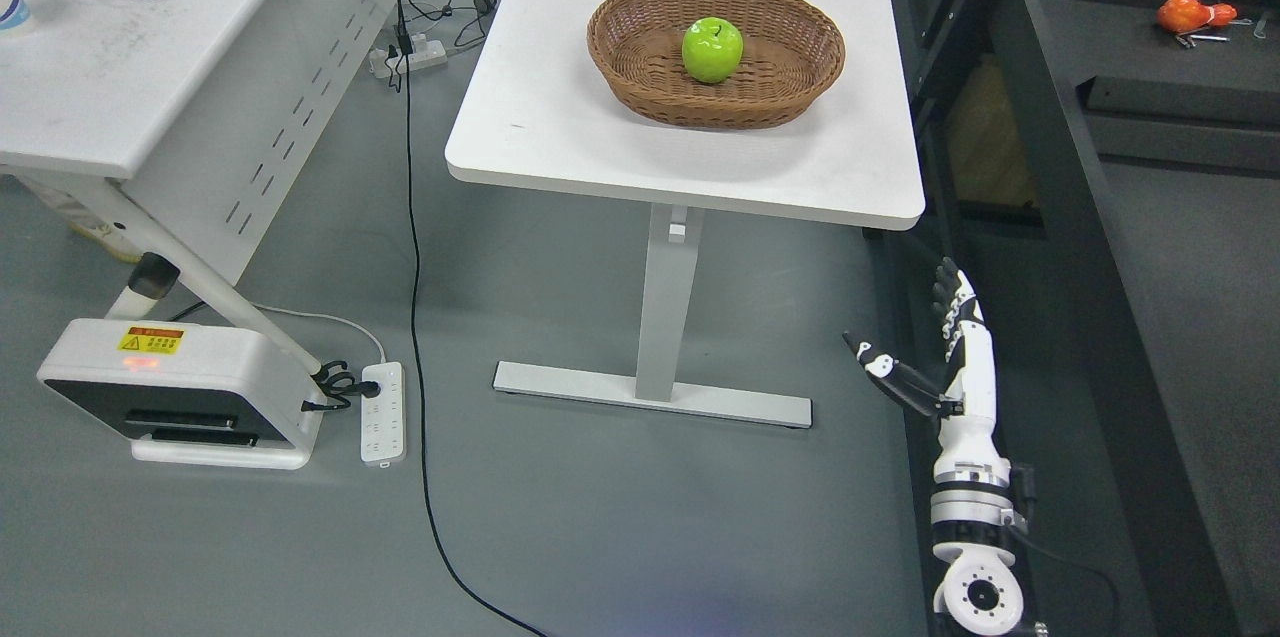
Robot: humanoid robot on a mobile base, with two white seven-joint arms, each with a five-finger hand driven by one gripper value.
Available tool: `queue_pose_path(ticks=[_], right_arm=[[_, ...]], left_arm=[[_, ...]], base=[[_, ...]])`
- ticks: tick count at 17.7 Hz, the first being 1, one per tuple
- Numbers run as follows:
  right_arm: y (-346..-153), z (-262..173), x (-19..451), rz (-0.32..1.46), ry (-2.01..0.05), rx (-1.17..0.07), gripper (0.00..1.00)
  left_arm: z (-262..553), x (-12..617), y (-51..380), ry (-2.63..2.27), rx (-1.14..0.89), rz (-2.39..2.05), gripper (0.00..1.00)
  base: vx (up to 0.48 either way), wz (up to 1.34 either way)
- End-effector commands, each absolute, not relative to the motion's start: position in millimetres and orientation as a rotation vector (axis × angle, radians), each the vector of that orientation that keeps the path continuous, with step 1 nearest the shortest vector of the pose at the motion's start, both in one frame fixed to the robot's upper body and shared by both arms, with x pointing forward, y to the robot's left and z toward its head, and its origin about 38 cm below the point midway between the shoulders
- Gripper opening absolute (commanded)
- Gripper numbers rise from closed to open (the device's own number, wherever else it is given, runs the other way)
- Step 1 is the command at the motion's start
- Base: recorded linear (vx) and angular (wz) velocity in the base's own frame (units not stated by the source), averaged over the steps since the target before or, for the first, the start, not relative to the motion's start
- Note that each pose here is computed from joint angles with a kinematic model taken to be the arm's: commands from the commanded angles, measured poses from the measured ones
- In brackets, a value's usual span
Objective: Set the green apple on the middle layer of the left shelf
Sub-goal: 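Drive toward the table while raising the right hand toward the basket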
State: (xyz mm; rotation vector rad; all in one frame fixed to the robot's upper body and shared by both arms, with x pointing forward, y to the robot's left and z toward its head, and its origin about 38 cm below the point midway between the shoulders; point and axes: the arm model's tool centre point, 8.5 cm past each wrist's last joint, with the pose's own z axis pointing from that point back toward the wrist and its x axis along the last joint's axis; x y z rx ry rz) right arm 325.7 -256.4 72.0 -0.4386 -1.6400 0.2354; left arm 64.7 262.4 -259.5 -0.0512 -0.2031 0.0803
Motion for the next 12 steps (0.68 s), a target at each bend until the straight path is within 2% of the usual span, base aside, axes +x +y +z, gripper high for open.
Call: queue_pose_path(ticks=[1, 3, 5, 12], right_arm=[[-278.4, 91, 338, 0.804, -1.505, -1.007, 1.00], [-285.8, 94, 338, 0.775, -1.521, -0.975, 1.00], [-280.7, 100, 335, 0.773, -1.603, -0.921, 1.00], [-283.8, 106, 334, 0.736, -1.637, -0.908, 1.00]], left_arm=[[-259, 64, 274, -0.203, -0.034, 0.078, 1.00], [-259, 65, 274, -0.205, -0.033, 0.080, 1.00], [-259, 65, 274, -0.204, -0.034, 0.077, 1.00], [-259, 65, 274, -0.204, -0.034, 0.077, 1.00]], base=[[0.000, 0.00], [0.000, 0.00], [0.006, 0.00], [0.069, 0.04]])
